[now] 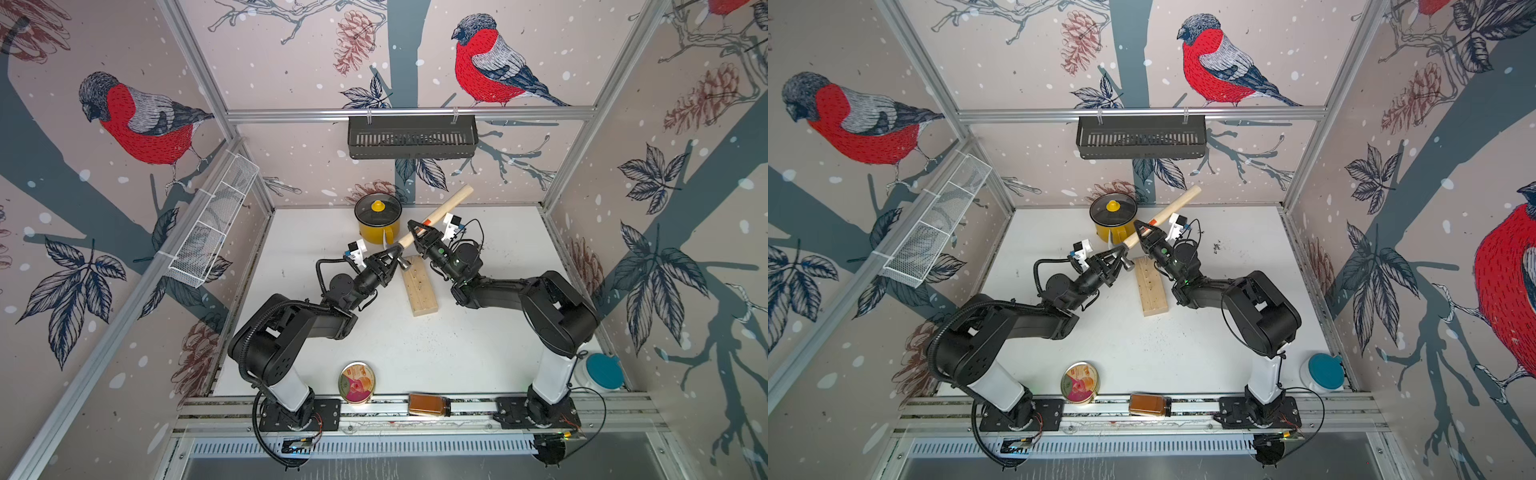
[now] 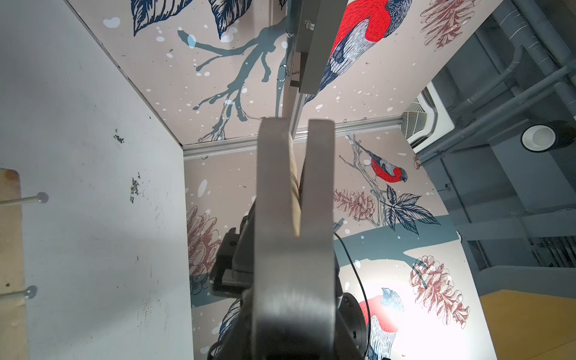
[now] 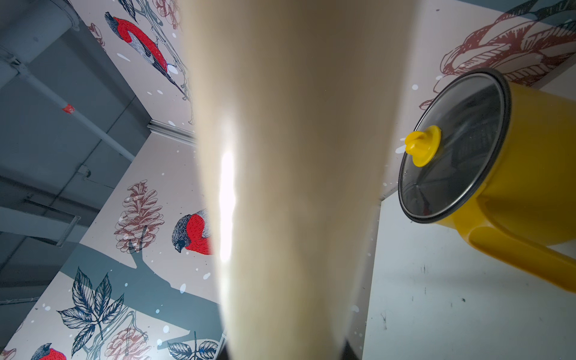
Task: Use a claw hammer to pull out a nail
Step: Pick up the hammer at the center of the board.
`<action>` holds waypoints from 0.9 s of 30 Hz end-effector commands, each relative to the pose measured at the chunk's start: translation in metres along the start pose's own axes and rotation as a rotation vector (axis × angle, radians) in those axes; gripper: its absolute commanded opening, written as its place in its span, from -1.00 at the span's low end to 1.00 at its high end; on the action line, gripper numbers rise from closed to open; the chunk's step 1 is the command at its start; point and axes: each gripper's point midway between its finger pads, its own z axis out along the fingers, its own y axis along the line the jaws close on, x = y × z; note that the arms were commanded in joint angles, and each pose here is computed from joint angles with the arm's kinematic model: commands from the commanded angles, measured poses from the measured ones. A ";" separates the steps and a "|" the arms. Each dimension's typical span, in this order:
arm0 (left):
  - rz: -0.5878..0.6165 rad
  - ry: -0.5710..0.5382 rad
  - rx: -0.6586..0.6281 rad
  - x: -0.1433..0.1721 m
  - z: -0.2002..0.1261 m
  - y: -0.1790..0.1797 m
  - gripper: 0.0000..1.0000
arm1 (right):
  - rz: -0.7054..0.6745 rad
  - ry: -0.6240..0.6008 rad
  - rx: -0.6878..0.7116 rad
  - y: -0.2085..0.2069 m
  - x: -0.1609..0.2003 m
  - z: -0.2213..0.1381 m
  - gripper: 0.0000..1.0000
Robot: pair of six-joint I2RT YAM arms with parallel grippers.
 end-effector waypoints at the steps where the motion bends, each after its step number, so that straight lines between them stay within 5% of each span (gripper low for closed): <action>1: 0.073 0.043 0.148 0.009 -0.003 -0.042 -0.65 | -0.041 -0.031 -0.044 0.014 -0.010 -0.002 -0.95; 13: 0.125 0.063 0.100 0.012 0.000 -0.042 0.11 | -0.051 -0.044 -0.058 0.023 -0.016 -0.001 -0.97; 27: 0.164 0.079 -0.005 0.012 0.002 -0.026 0.30 | -0.067 -0.068 -0.082 0.037 -0.030 -0.005 -0.98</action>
